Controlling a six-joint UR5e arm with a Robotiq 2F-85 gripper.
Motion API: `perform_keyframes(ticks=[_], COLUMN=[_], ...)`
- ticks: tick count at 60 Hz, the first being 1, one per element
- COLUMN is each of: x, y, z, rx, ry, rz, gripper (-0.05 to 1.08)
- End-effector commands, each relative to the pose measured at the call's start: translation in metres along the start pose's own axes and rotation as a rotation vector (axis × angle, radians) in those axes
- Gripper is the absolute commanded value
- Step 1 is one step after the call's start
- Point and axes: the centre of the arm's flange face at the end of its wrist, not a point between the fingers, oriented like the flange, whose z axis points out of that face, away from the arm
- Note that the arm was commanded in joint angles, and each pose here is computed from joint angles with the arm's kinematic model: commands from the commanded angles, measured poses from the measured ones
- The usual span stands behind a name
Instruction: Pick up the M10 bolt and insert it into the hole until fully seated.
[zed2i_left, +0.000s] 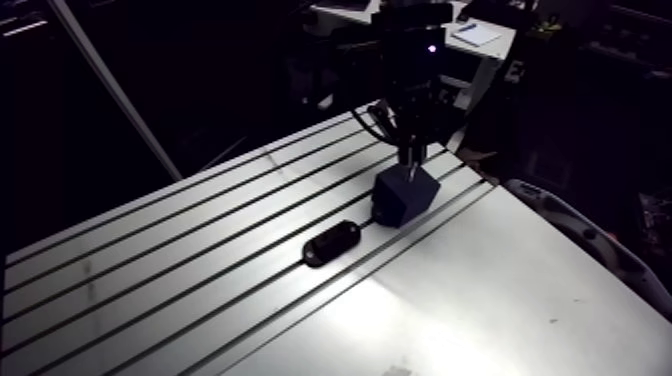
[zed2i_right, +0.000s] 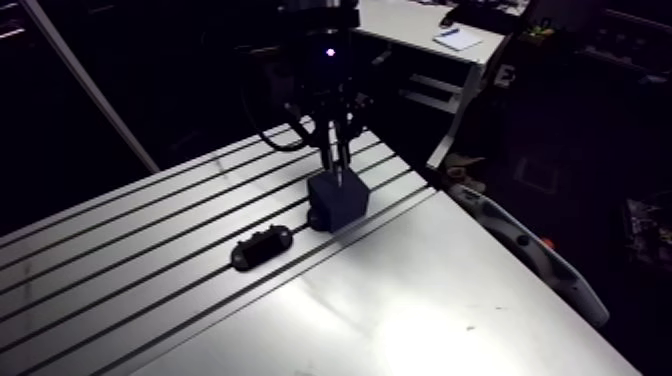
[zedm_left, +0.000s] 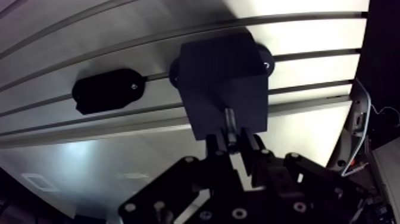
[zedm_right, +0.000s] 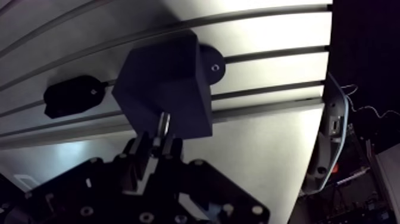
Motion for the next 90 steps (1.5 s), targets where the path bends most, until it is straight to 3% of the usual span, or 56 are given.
perform_keyframes(ticks=[1,15,19,20,21,22,23,24,25,26,28,44,48,50,51,52,53,55,59,68,70,78,86,90], x=[0.000,0.000,0.000,0.000,0.000,0.000,0.000,-0.001,-0.001,-0.001,-0.001,-0.003,-0.006,-0.008,-0.008,-0.010,-0.010,-0.016,-0.025,-0.039,-0.051,-0.070,-0.081,-0.082], y=[0.000,-0.001,-0.001,-0.001,-0.001,-0.001,-0.001,-0.002,-0.002,-0.002,-0.002,-0.002,-0.003,-0.009,-0.009,-0.014,-0.014,-0.020,-0.022,-0.032,-0.045,-0.075,-0.131,-0.141], z=[0.002,0.007,0.007,0.007,0.007,0.007,0.007,0.008,0.008,0.008,0.008,-0.001,-0.008,-0.015,-0.015,-0.018,-0.018,-0.027,-0.035,-0.047,-0.062,-0.085,-0.095,-0.098], rx=[-0.001,-0.003,-0.004,-0.002,-0.002,-0.002,-0.002,-0.002,-0.002,-0.002,-0.003,-0.014,-0.024,-0.048,-0.048,-0.063,-0.063,-0.089,-0.102,-0.105,-0.104,-0.111,-0.087,-0.088], ry=[0.001,0.008,0.013,0.011,0.011,0.011,0.011,0.009,0.009,0.010,0.012,0.039,0.066,0.113,0.113,0.143,0.143,0.209,0.253,0.290,0.327,0.373,0.353,0.351], rz=[0.000,0.001,0.001,0.000,0.000,-0.004,-0.004,-0.006,-0.006,-0.009,-0.009,-0.020,-0.027,-0.041,-0.041,-0.054,-0.054,-0.075,-0.089,-0.098,-0.107,-0.118,-0.137,-0.140], gripper=[1.08,1.05,0.96,0.83,0.83,0.58,0.58,0.28,0.28,0.05,0.01,0.00,0.00,0.00,0.00,0.00,0.00,0.00,0.00,0.00,0.00,0.01,0.01,0.01])
